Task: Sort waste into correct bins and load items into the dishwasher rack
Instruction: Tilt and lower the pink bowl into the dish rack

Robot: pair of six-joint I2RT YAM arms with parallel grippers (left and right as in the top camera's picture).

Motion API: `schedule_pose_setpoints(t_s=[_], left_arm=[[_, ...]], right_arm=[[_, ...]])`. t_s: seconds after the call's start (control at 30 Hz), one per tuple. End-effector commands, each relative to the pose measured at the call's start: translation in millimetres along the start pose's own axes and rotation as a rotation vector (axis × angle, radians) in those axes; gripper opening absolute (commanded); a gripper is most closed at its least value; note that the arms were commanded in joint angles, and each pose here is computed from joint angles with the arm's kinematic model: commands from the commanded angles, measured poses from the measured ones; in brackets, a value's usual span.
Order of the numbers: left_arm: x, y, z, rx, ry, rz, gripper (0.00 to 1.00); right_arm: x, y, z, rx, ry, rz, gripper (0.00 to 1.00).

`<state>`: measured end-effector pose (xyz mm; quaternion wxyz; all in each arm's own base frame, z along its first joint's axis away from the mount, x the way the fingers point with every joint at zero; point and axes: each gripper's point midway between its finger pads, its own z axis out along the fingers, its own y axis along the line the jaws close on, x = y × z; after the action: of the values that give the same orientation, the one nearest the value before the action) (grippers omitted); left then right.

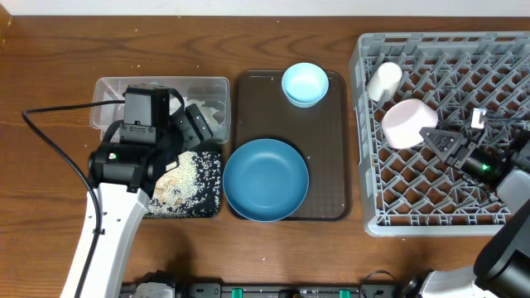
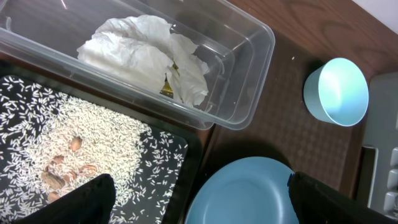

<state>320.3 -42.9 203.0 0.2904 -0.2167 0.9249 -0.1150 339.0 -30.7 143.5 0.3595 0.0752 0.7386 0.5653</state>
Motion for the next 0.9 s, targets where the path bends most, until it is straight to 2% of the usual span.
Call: schedule_pose_setpoints(t_s=[0.0, 0.1, 0.3, 0.47, 0.7, 0.87], left_arm=[[-10, -1, -7, -0.002, -0.036, 0.0, 0.91], [-10, -1, -7, -0.002, -0.036, 0.0, 0.91], [-10, -1, -7, -0.002, -0.036, 0.0, 0.91], [-10, -1, -7, -0.002, -0.036, 0.0, 0.91], [-10, -1, -7, -0.002, -0.036, 0.0, 0.91], [-10, -1, -7, -0.002, -0.036, 0.0, 0.91]], right_arm=[[4, -32, -10, 0.159, -0.016, 0.063, 0.29], [8, -45, -14, 0.236, -0.011, 0.096, 0.38], [7, -50, -16, 0.267, -0.02, 0.144, 0.49], [7, -66, -32, 0.416, -0.05, 0.213, 0.58], [-9, -52, -62, 0.647, -0.122, 0.134, 0.62], [-23, -15, -68, 0.67, -0.174, 0.024, 0.6]])
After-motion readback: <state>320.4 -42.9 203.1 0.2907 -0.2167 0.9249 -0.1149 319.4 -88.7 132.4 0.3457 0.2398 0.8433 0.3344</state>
